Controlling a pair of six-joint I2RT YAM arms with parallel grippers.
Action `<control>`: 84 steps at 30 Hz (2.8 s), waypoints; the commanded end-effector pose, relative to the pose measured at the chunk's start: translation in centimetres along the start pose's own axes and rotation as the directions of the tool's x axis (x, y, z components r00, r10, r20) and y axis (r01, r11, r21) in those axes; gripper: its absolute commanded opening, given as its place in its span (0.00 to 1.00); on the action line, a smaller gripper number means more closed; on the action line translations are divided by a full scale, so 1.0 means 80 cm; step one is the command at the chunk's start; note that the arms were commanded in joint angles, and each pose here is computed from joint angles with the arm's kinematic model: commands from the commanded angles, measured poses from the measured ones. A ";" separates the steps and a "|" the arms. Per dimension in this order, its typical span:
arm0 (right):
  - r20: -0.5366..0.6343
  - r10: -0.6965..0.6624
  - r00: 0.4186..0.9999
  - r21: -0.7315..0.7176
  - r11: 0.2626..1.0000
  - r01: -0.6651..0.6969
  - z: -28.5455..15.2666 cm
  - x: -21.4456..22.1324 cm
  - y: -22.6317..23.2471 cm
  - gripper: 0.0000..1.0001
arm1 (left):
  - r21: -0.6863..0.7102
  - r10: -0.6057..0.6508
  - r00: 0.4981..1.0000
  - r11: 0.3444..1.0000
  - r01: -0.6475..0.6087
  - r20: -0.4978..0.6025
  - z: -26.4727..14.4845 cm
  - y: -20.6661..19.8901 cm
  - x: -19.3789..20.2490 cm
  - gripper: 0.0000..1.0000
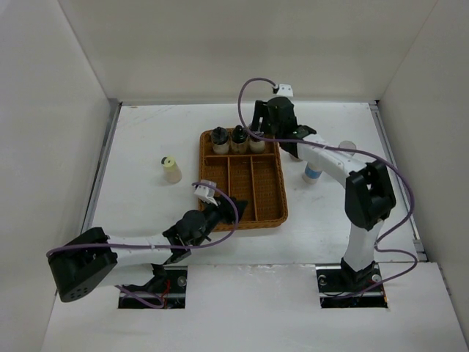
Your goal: Organize the condiment bottles
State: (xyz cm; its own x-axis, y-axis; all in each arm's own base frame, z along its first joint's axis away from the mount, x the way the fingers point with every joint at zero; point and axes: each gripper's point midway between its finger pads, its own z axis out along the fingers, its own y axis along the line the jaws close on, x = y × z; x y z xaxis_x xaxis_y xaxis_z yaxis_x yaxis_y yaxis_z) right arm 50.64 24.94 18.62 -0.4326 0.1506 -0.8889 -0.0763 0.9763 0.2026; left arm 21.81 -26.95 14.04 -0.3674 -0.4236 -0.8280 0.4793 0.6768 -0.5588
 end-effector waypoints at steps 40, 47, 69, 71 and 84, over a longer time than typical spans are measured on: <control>0.159 0.238 0.958 -0.497 0.858 -0.131 -0.219 0.070 0.100 0.21 | -0.875 0.056 0.994 0.481 0.056 0.094 -0.035 0.268 -0.222 0.54; 0.207 0.161 0.965 -0.526 0.850 -0.029 -0.225 0.100 0.113 0.27 | -0.859 0.035 0.997 0.510 0.041 0.069 -0.022 0.289 -0.224 0.61; 0.193 0.161 0.968 -0.534 0.845 -0.034 -0.224 0.109 0.113 0.41 | -0.850 0.041 0.999 0.527 0.009 0.036 0.007 0.313 -0.213 0.58; 0.187 0.155 0.970 -0.535 0.845 -0.032 -0.222 0.112 0.115 0.41 | -0.848 0.057 0.997 0.529 0.015 0.053 -0.002 0.303 -0.216 0.61; 0.171 0.173 0.970 -0.550 0.833 -0.052 -0.225 0.113 0.117 0.42 | -0.828 0.038 0.999 0.561 0.002 0.029 -0.009 0.280 -0.193 0.62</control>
State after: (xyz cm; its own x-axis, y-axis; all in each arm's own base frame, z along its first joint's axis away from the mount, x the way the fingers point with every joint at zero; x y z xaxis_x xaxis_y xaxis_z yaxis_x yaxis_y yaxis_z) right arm 30.01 32.07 18.09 -0.3033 0.2891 -0.9080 -0.5071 0.7578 0.4107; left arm 37.74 -5.59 14.01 -0.3469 -0.4092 -0.8439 -0.3756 0.8851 -0.2747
